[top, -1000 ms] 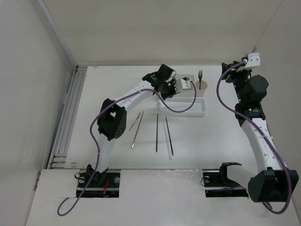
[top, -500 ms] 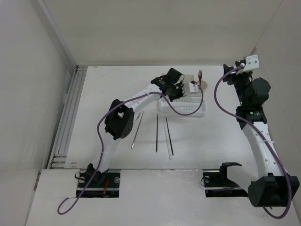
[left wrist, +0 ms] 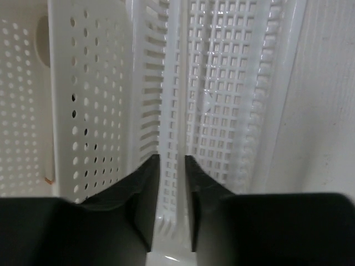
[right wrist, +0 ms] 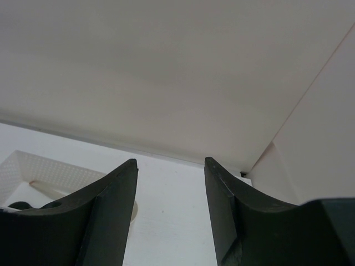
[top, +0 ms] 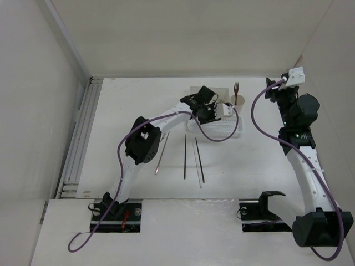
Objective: Sort the eating utensils into containers
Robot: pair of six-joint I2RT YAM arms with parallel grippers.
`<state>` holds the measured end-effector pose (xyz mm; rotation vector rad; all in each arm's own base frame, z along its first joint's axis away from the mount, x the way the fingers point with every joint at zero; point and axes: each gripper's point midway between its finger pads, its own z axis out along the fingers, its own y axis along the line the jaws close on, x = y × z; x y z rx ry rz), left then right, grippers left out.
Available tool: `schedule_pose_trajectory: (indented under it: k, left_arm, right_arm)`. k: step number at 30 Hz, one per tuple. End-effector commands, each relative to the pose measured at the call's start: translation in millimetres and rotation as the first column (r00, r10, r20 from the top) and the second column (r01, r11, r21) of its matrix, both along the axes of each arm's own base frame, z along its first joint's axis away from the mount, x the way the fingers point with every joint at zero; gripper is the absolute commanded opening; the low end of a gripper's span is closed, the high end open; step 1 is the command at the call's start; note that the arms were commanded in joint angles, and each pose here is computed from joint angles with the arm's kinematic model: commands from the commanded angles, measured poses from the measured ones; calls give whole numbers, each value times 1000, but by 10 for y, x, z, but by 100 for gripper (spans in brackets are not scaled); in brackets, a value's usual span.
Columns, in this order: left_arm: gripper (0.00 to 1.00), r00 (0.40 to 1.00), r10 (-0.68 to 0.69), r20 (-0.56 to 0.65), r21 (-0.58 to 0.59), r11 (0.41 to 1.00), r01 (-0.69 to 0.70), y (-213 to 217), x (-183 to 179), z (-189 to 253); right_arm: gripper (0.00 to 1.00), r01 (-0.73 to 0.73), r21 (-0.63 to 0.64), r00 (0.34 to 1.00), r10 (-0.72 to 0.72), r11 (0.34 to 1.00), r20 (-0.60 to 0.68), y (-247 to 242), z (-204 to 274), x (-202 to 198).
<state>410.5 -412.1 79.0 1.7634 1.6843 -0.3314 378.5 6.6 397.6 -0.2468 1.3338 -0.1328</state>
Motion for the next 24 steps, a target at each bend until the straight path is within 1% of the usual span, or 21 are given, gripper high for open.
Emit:
schedule_pose_trajectory:
  k: [1, 4, 5, 6, 7, 9, 10, 11, 12, 13, 14, 15, 16, 17, 18, 19, 20, 21, 22, 23, 24]
  left_arm:
    - [28, 994, 0, 106, -57, 998, 6, -175, 74, 468]
    - [35, 993, 33, 114, -69, 997, -25, -148, 91, 578]
    - [36, 993, 33, 110, -65, 998, -26, -119, 61, 544]
    - [37, 990, 42, 135, -82, 996, -31, -93, 58, 692]
    - [39, 988, 67, 139, -104, 993, -53, -84, 61, 715]
    - [43, 976, 150, 154, -172, 977, -123, -84, 129, 936]
    - [43, 962, 215, 170, -217, 960, -176, 12, 256, 1123]
    - [43, 945, 282, 168, -237, 942, -239, 109, 344, 1198]
    - [43, 922, 374, 103, -293, 897, -331, 186, 405, 1320]
    - [43, 884, 462, 70, -342, 844, -414, 420, 575, 1508]
    - [47, 844, 536, 17, -340, 797, -499, 616, 626, 1519]
    - [48, 802, 596, -31, -356, 743, -566, 782, 686, 1601]
    - [49, 738, 663, -124, -348, 668, -658, 961, 692, 1555]
    - [52, 675, 720, -162, -312, 611, -727, 1346, 716, 1555]
    - [53, 619, 761, -194, -227, 579, -783, 1592, 628, 1252]
    - [56, 577, 788, -216, -177, 549, -817, 1793, 562, 1091]
    - [56, 523, 825, -214, -146, 502, -852, 2130, 516, 1039]
    - [57, 481, 853, -204, -93, 472, -877, 2344, 418, 880]
    - [57, 449, 871, -198, 21, 461, -887, 2569, 160, 469]
    - [57, 438, 878, -193, 60, 457, -888, 2708, 26, 351]
    - [58, 424, 890, -170, 29, 434, -900, 2862, -24, 435]
  right_arm:
    - [57, 14, -12, 999, -14, 1000, 44, -40, 135, -64]
    - [58, 14, -12, 999, -14, 1000, 44, -40, 135, -64]
    - [58, 4, -15, 999, -3, 1000, 44, -22, 135, -65]
    - [58, 4, -15, 999, -3, 1000, 44, -21, 135, -65]
    - [58, -7, -9, 999, 8, 1000, 43, -2, 133, -66]
    - [58, -21, 0, 999, 21, 1000, 50, 22, 177, -75]
    - [58, -40, 14, 998, 40, 999, 38, 56, 137, -45]
    - [60, -59, 22, 998, 59, 998, 35, 90, 143, -23]
    - [63, -64, 36, 997, 62, 997, 38, 96, 177, -7]
    - [70, -86, 72, 996, 84, 994, 24, 135, 147, 41]
    - [73, -99, 90, 995, 99, 991, 9, 161, 101, 74]
    - [74, -128, 99, 992, 126, 987, 21, 210, 181, 85]
    - [77, -141, 133, 990, 143, 981, -6, 239, 114, 144]
    - [80, -152, 146, 987, 157, 977, -24, 291, 95, 164]
    - [82, -162, 150, 984, 171, 975, -46, 346, 27, 187]
    - [86, -166, 153, 983, 176, 974, -57, 389, 11, 206]
    - [97, -168, 158, 980, 182, 973, -82, 443, -71, 241]
    - [100, -174, 162, 976, 191, 971, -100, 501, -94, 230]
    - [100, -203, 164, 967, 224, 965, -121, 639, -146, 245]
    - [100, -199, 169, 963, 225, 965, -151, 690, -241, 273]
    - [100, -194, 171, 960, 222, 966, -168, 720, -249, 260]
